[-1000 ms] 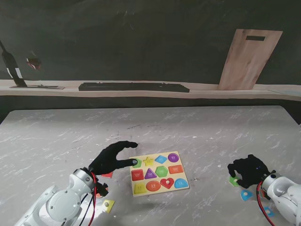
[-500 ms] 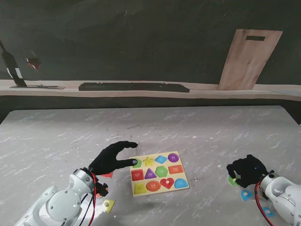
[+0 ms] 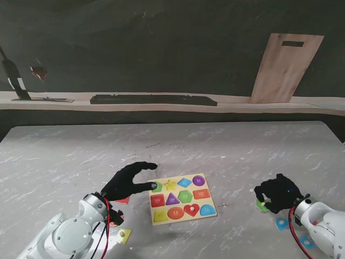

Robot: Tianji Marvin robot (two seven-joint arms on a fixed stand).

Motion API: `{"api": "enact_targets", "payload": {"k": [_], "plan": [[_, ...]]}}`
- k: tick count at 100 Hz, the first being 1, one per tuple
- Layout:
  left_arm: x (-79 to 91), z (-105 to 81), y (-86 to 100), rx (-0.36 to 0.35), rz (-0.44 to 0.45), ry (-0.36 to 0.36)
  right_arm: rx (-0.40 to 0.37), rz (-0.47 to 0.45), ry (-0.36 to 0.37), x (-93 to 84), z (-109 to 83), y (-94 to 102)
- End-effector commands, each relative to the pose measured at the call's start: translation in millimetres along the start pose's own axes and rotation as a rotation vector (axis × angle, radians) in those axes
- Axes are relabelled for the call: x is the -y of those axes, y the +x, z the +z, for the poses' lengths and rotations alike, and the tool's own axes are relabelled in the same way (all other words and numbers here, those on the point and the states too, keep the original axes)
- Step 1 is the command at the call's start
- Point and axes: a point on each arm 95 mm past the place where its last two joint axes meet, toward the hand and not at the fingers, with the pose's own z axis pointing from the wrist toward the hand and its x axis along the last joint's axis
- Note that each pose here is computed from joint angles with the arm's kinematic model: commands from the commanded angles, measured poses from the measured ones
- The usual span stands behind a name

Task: Fit puzzle pieces into a puzzle board

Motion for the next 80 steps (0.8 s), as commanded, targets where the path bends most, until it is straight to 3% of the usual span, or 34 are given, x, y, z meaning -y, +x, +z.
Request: {"api": "enact_targets", "payload": {"k": [1,42,80], "plan": [[-0.2,-1.3,2.0,-0.002,-0.002,0.005,-0.027,0.013,-0.036,-11.7,9.0,14.1],[1.9,-4.8,1.8,0.002,0.002,0.021,-0.112,0.167,-0.116,-59.2,66.2,69.1],[3.1,-5.6,2.6,0.009,-0.001,0.025,-0.163,0.26,-0.099,-68.9,119.1,112.7]]}}
